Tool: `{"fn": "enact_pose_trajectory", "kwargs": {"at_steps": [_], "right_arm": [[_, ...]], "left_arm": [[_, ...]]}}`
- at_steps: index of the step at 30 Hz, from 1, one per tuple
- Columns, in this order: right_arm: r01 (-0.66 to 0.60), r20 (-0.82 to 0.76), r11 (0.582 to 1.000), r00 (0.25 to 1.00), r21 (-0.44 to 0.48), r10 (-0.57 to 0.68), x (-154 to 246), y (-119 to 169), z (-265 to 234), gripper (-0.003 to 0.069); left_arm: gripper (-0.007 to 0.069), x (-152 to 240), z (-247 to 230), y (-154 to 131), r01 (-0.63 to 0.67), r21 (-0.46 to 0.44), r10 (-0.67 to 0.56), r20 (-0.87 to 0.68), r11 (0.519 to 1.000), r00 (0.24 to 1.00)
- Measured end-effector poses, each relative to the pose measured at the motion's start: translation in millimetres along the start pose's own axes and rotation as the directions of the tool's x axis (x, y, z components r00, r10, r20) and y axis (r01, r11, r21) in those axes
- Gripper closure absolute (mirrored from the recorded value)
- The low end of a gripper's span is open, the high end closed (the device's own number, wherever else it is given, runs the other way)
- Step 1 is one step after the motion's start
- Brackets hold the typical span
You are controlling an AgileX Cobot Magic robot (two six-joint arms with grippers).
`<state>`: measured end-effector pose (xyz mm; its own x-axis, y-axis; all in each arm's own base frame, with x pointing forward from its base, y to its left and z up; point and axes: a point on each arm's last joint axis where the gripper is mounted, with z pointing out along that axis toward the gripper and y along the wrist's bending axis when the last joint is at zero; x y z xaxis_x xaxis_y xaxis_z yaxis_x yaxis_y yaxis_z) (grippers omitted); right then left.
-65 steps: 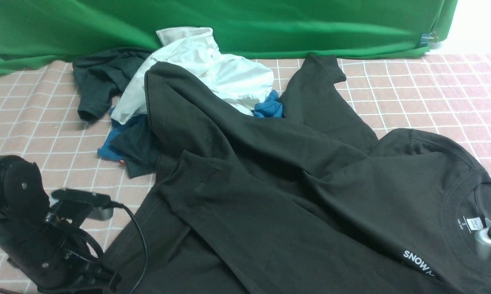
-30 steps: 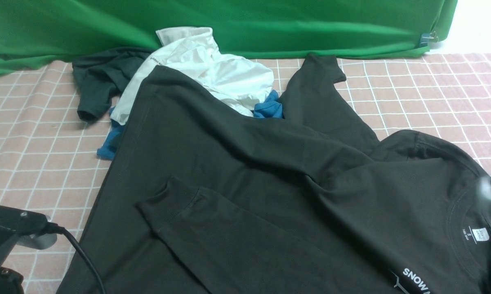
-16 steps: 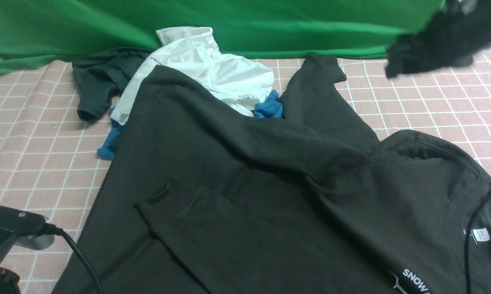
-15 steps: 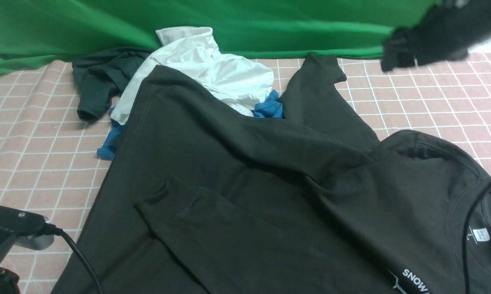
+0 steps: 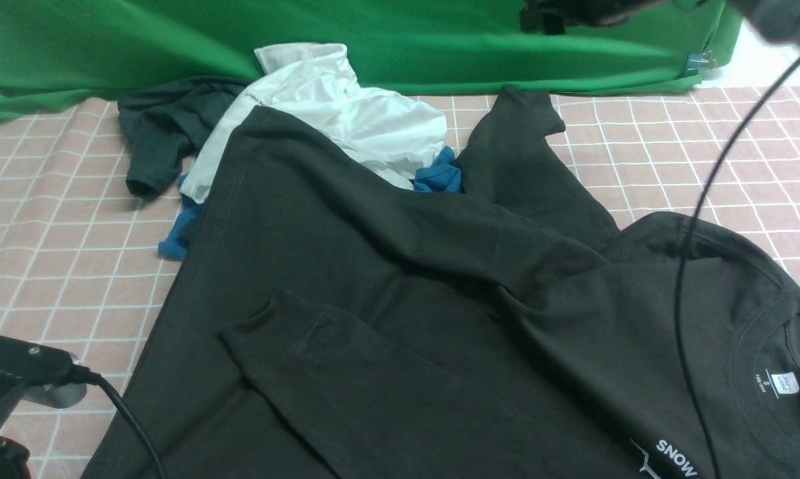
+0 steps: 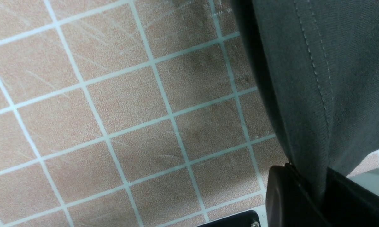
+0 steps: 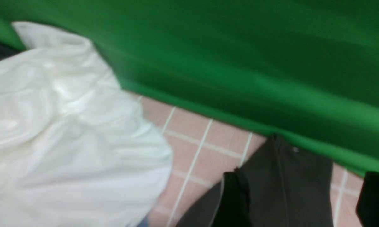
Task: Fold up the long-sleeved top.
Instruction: Use your right arm to clamp the cuff farthest to him
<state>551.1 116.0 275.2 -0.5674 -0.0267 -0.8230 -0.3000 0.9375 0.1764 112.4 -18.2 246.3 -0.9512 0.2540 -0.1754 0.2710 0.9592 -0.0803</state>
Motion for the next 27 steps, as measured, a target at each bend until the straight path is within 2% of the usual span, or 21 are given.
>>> {"fn": "enact_pose_trajectory", "kwargs": {"at_steps": [12,27], "right_arm": [[-0.027,-0.077,1.000,0.997,0.000,0.027,55.1,-16.7,67.4,0.0130],[-0.032,0.005,0.999,0.999,0.009,0.032,68.1,-14.8,89.3,0.0130]], "left_arm": [[0.0615,0.0,0.0,0.2,-0.001,-0.002,0.001,0.000,1.000,1.000],[0.0615,0.1,0.0,0.2,-0.001,-0.003,0.001,-0.001,1.000,1.000]]}}
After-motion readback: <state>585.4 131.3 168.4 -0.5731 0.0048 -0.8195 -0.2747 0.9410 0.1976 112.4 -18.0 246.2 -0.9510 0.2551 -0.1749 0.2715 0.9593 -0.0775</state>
